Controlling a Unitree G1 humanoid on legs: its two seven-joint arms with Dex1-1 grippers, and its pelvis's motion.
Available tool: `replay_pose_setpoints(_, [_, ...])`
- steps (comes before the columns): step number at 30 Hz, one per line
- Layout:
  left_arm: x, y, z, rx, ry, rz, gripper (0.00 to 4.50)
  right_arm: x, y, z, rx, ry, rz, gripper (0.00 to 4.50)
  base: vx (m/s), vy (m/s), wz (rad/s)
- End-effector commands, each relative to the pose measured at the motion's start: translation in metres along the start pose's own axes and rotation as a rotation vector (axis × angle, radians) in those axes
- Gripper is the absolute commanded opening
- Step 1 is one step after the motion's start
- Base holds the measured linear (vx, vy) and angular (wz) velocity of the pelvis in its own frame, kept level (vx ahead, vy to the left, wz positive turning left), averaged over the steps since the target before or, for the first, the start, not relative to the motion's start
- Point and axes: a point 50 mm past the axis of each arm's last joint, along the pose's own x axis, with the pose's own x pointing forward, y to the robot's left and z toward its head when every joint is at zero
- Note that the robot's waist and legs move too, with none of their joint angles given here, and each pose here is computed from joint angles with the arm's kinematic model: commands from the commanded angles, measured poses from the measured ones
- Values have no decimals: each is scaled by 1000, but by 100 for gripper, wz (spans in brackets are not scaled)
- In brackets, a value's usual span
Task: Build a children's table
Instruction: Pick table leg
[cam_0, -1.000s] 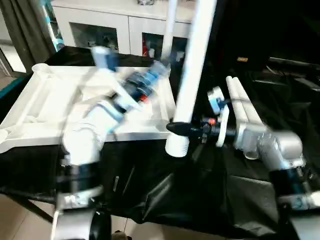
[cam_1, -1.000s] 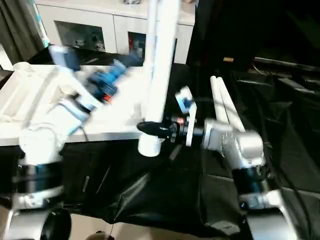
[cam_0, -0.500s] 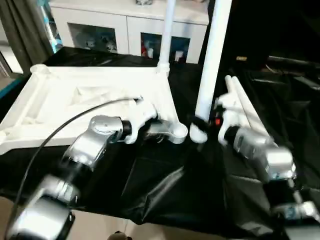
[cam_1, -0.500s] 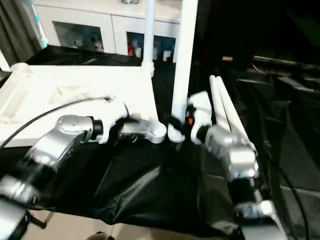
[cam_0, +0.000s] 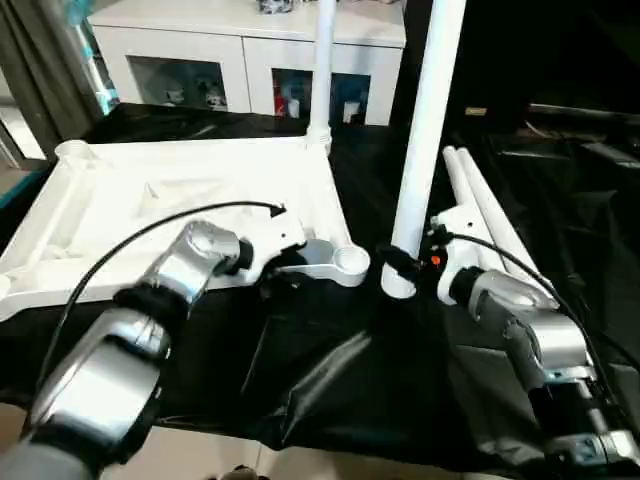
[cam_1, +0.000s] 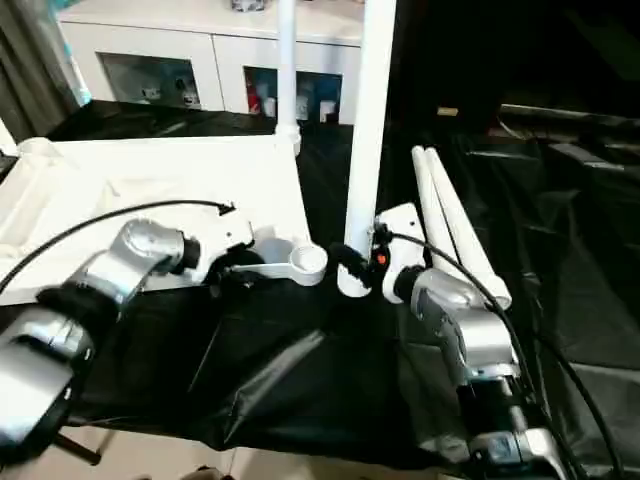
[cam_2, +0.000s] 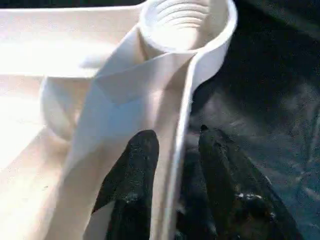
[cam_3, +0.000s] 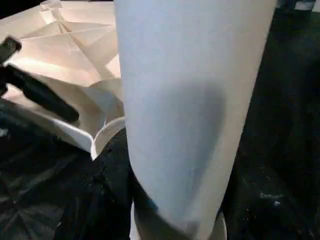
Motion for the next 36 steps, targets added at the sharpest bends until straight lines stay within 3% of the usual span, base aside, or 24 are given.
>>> replay_pose_setpoints(1, [-3,4,1,8,7,14,134,-4,-1,8,-25,-20,-7,190,0,0,0])
replay_pose_setpoints(9, [-5,5,-4,-23,35,-22,50,-8,-3,8,-25,-13,-11,190,0,0,0])
replay_pose_setpoints(13, [-4,4,-6,-25,38,-19,29,-7,-1,10,-29,-17,1,190,0,0,0])
replay_pose_setpoints(19, [-3,1,7,-65,-52,-103,3,-6,0,13,-29,-28,5,190,0,0,0])
replay_pose_setpoints(23, [-1,-20,-1,-60,-37,-227,1,-4,2,12,-15,-28,14,190,0,0,0])
replay_pose_setpoints(25, [-2,-41,-8,-42,-64,-263,0,-2,6,11,-10,-28,25,190,0,0,0])
replay_pose_setpoints(29, [-10,-65,-14,3,-89,-247,0,-1,11,8,-5,-23,44,190,0,0,0])
replay_pose_setpoints(36, [-16,-82,-11,21,-141,-159,0,-2,13,6,1,-18,54,190,0,0,0])
